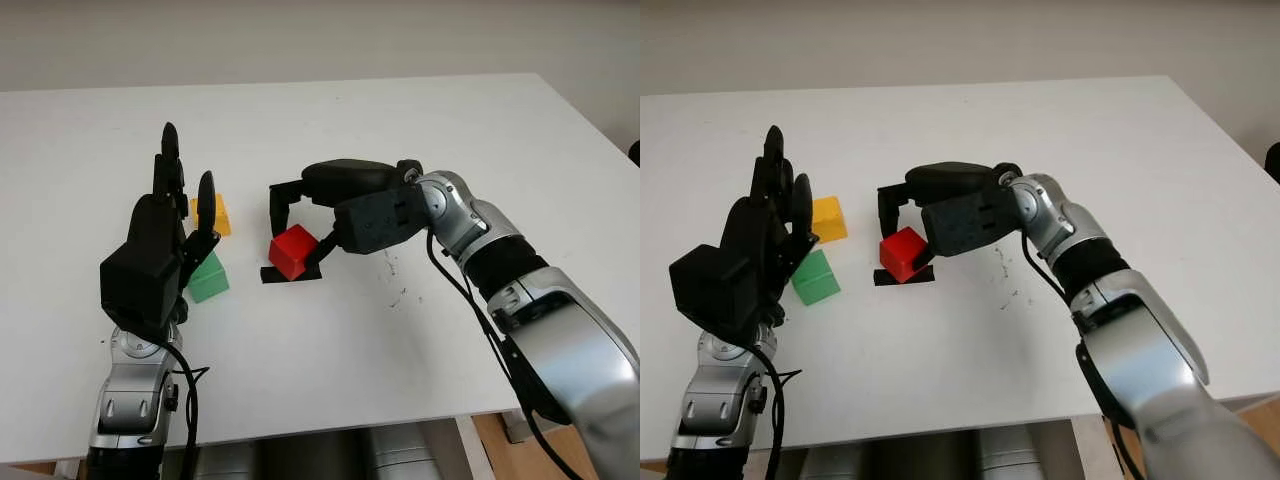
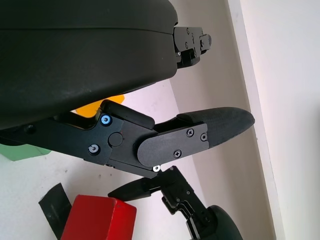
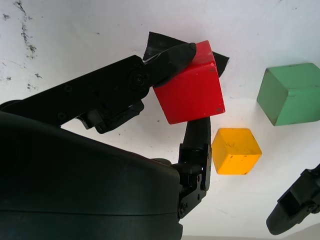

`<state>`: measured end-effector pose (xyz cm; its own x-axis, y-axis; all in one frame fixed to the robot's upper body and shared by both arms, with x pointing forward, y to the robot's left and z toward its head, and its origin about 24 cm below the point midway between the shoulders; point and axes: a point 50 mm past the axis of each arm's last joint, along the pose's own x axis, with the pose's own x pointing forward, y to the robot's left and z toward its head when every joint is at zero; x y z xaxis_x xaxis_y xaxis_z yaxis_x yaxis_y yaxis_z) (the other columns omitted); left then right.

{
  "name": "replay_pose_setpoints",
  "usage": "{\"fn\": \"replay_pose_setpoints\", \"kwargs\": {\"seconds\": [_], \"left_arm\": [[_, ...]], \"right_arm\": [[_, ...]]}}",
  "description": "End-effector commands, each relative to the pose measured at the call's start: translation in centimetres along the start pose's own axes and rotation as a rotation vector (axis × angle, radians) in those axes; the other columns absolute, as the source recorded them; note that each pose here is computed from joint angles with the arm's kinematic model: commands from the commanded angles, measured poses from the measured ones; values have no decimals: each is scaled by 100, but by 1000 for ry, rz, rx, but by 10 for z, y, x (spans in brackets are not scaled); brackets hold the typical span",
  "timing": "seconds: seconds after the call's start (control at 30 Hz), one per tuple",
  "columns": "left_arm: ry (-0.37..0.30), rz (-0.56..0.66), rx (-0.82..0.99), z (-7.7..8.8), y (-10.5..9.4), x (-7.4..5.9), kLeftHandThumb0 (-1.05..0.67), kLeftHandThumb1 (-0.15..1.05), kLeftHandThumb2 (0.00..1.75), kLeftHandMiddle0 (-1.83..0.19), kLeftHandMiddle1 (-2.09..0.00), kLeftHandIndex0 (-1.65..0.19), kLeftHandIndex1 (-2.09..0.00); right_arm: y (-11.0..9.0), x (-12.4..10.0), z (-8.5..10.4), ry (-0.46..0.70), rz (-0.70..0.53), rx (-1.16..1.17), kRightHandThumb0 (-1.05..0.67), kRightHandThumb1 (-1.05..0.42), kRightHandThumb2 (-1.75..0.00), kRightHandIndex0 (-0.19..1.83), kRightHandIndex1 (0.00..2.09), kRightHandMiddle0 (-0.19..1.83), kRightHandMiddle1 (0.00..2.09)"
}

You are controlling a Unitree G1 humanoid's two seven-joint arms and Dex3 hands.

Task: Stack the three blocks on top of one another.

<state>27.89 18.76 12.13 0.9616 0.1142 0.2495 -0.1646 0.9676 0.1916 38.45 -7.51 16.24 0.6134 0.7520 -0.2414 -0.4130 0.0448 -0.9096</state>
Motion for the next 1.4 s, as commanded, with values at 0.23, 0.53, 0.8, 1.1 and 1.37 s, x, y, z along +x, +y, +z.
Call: {"fn": "replay_pose_setpoints", "kwargs": {"seconds": [0.23, 0.53, 0.8, 1.1, 1.37], "left_arm": [[-9, 8, 1, 2, -1, -3, -73, 105, 67, 13, -5, 12, -5], [-11, 17, 0, 2, -2, -4, -72, 105, 67, 12, -6, 11, -5], [-13, 16, 0, 2, -3, -3, -71, 105, 68, 11, -6, 11, -6], [-5, 16, -4, 3, -4, -3, -72, 105, 67, 12, -5, 11, -5], [-7, 16, 4, 2, -2, -3, -72, 105, 68, 12, -5, 11, -5]], "right_arm": [[0, 3, -2, 14, -14, 4, -44, -95, -6, 26, 6, 39, 153], [5, 5, -3, 12, -13, 16, -45, -95, -5, 27, 6, 40, 152], [9, 6, -5, 27, 18, 46, -53, -95, -5, 23, 4, 32, 147], [4, 2, -5, -16, 28, 89, -87, -93, -6, 2, 2, -5, 45], [-17, -5, -3, -53, -45, 128, -88, -93, -5, -5, 3, -6, 25]]}}
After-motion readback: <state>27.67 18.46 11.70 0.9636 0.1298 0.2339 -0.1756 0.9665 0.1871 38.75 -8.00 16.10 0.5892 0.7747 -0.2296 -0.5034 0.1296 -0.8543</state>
